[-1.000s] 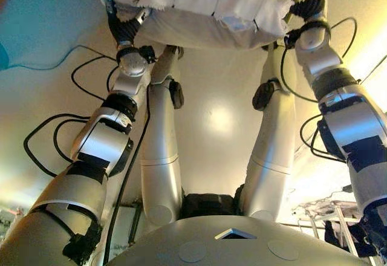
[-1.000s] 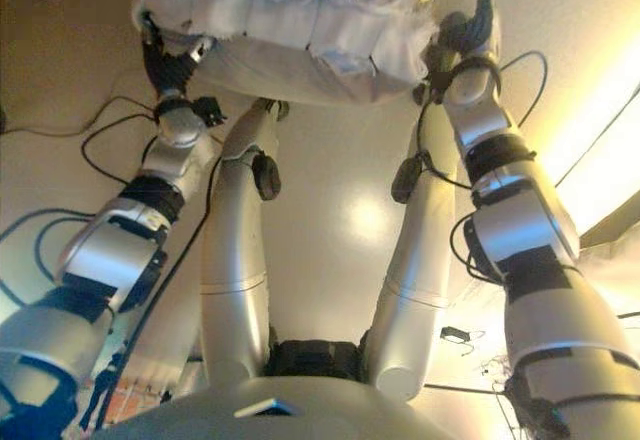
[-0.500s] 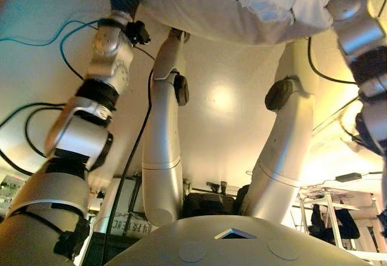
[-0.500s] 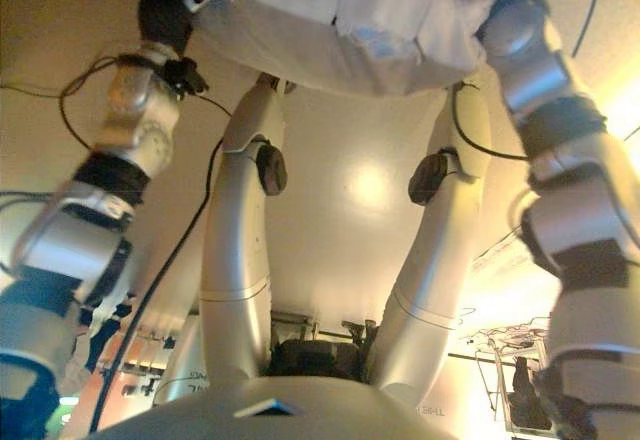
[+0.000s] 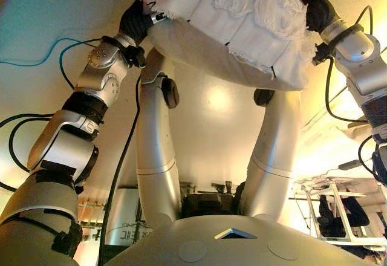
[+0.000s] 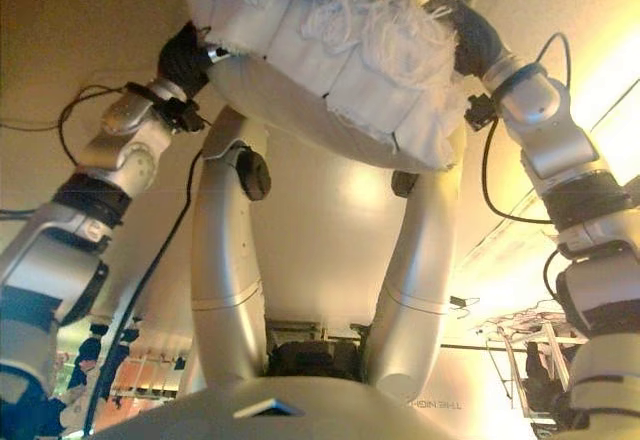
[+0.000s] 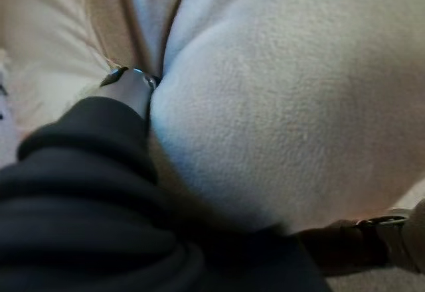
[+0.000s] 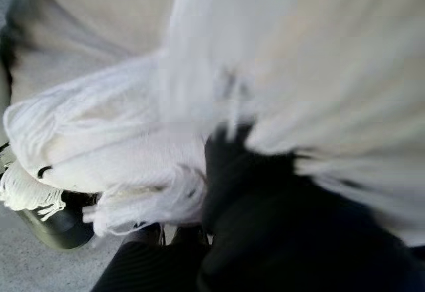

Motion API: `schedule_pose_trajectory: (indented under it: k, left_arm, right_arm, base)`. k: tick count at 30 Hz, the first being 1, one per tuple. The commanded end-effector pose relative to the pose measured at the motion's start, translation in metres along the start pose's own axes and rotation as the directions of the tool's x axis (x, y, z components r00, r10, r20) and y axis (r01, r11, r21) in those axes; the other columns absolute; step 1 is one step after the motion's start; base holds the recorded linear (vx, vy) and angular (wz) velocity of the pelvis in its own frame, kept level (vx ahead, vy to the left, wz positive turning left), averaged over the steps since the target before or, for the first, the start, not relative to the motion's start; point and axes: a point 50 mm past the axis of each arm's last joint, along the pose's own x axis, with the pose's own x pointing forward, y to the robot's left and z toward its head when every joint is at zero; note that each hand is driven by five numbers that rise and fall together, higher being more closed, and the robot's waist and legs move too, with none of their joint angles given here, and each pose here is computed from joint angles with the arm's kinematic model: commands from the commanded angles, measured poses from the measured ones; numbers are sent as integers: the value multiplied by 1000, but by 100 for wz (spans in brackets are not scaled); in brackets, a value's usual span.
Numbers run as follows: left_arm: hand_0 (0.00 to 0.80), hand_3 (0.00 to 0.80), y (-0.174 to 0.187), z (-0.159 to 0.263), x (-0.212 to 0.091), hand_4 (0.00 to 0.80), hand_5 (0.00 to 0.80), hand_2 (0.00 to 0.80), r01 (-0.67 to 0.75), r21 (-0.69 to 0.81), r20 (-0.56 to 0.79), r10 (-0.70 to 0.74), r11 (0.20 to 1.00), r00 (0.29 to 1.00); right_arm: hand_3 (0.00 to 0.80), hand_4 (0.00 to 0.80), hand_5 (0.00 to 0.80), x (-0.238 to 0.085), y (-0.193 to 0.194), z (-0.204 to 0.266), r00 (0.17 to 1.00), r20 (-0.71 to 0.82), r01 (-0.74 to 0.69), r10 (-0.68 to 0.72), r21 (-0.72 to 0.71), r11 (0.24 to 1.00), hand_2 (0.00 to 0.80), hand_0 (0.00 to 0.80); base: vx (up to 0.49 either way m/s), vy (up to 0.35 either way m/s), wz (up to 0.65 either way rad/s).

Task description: Pick up the cushion and take it to the sofa

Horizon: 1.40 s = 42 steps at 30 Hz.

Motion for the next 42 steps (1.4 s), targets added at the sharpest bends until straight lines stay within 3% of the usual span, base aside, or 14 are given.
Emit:
schedule_pose_trajectory:
  k: [1,7,20,30,35,42]
  left_arm:
    - [800,800,-72,-45,-6,800,800,800,328,-129,-40,-336,936,941]
    - [800,800,-68,-63,-21,800,800,800,271,-197,-63,-288,942,955]
    - [800,800,-81,-118,-69,800,800,800,113,-383,-114,-168,917,979]
    - [800,800,-79,-105,-112,800,800,800,55,-434,-6,-64,899,998]
    - [800,800,-86,-111,-140,800,800,800,0,-457,-23,-11,889,1000]
    - [800,800,-84,-105,-169,800,800,800,-141,-371,-15,145,918,989]
  right_arm:
    - [800,800,800,6,41,47,938,332,-133,100,78,988,800,800]
    - [800,800,800,-2,50,28,959,281,-73,22,171,982,800,800]
    - [800,800,800,-41,113,-21,989,146,-42,-6,325,945,800,800]
    - [800,800,800,-88,126,-26,987,99,88,-128,339,937,800,800]
    - [800,800,800,-116,133,-34,984,16,159,-175,345,925,800,800]
    - [800,800,800,-143,139,-28,979,-9,193,-204,360,913,800,800]
  base:
    - [-45,-48,-7]
    - [-46,-28,-9]
    - [-17,-36,-8]
    - [85,22,-11]
    - [232,21,-4]
    - [222,5,-7]
